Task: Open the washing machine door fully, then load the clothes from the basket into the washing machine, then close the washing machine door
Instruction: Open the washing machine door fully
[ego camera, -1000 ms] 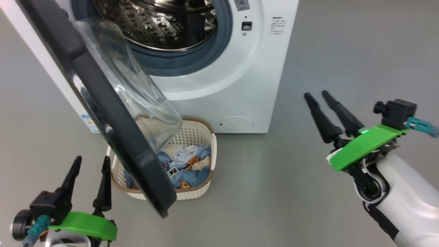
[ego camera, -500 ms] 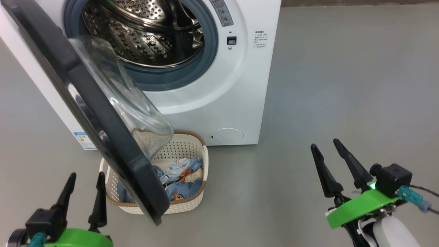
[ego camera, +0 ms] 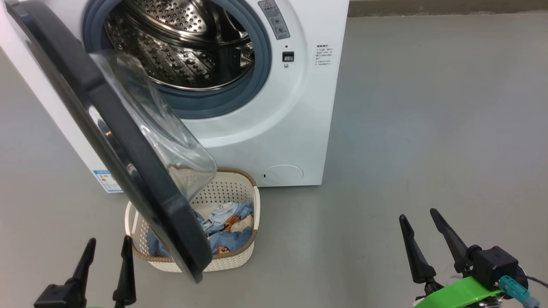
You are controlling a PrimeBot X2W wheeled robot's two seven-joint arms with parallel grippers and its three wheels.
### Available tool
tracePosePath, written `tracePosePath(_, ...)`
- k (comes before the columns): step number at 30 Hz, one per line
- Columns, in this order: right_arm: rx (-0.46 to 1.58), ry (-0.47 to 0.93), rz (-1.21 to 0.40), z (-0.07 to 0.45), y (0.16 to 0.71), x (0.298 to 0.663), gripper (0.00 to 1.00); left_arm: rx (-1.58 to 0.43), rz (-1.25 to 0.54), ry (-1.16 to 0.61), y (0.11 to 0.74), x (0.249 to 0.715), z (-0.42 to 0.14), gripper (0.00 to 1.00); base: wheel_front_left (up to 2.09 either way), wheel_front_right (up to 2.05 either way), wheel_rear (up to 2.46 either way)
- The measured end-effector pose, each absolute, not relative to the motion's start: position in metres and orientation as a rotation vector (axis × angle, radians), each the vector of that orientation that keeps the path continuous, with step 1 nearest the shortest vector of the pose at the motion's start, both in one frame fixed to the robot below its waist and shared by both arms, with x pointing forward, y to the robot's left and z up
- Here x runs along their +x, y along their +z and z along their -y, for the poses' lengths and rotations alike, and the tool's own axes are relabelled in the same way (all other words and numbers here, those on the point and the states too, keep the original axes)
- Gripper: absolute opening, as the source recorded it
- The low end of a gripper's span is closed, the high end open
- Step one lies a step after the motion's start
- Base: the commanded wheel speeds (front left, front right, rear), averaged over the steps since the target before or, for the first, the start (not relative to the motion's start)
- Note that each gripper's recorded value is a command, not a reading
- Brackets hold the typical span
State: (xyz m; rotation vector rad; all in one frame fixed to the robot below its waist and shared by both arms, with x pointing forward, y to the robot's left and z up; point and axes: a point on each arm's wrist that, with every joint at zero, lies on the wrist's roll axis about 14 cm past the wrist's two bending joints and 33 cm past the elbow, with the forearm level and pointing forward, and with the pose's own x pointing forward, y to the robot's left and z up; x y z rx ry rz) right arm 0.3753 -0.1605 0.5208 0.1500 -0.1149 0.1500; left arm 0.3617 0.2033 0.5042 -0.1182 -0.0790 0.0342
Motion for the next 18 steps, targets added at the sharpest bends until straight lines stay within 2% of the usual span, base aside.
tracePosePath(18, 0.079, 0.120, 0.115, 0.164, 0.519, 0.368, 1.00, -0.109, 0.087, 0.072, 0.507, 0.350, -0.210, 1.00, 0.00, 0.00, 0.00)
